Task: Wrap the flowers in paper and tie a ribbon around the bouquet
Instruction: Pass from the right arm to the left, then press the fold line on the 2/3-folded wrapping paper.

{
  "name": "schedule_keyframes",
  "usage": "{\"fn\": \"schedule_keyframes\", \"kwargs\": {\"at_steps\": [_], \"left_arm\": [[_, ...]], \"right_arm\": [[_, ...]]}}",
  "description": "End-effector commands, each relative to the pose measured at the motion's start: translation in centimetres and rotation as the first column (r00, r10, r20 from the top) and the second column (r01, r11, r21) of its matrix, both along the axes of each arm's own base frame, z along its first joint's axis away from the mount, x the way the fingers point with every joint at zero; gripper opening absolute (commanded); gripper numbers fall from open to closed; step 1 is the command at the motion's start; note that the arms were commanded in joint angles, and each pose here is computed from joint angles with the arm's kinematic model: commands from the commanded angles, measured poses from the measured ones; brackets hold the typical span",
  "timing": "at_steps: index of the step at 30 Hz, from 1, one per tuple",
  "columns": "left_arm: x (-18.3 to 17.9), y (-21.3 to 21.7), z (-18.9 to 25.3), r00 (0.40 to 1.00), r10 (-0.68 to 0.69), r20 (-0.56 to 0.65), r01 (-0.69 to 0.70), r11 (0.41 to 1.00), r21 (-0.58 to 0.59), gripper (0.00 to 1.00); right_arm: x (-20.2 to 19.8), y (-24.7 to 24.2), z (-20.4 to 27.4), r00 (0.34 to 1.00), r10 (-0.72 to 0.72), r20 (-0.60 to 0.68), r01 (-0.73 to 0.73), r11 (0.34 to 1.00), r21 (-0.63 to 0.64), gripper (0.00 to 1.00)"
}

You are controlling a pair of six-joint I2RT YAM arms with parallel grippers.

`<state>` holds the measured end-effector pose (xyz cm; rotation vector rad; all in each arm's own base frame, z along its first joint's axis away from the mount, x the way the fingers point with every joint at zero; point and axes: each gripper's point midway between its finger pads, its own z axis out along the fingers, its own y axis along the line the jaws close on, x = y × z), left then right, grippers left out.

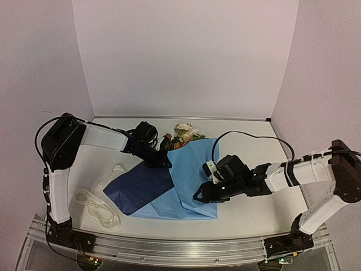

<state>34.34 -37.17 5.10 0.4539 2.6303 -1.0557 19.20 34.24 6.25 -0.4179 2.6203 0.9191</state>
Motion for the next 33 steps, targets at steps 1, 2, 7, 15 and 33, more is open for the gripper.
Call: {"fn": "schedule_keyframes", "kwargs": {"at_steps": [1,2,7,15,33], "left_arm": [[1.5,-0.8,2.6,0.996,-0.003,0.090,0.006,1.000,-0.023,0.00],[1.5,-0.7,2.7,0.996,-0.004,0.092,0.006,1.000,-0.022,0.00],[1.4,-0.3,2.4,0.996,0.006,0.089,-0.006,1.000,-0.005,0.00],[2.0,0.5,1.9,0.994,0.035,0.100,-0.040,0.998,0.048,0.00],[-9.2,-6.1,8.8,0.958,-0.236,0.160,0.245,0.969,-0.036,0.36]], "right_arm": [[0.0,-0.1,1.4,0.992,-0.092,-0.089,0.105,0.984,0.143,0.37],[-0.2,-0.2,1.1,0.989,-0.102,-0.106,0.118,0.981,0.153,0.33],[-0.8,-1.0,-1.1,0.971,-0.161,-0.176,0.193,0.964,0.182,0.22],[-1.4,-1.6,-4.9,0.947,-0.224,-0.232,0.269,0.946,0.183,0.15],[-1.5,0.2,-5.2,0.949,-0.206,-0.238,0.253,0.949,0.186,0.10]]}}
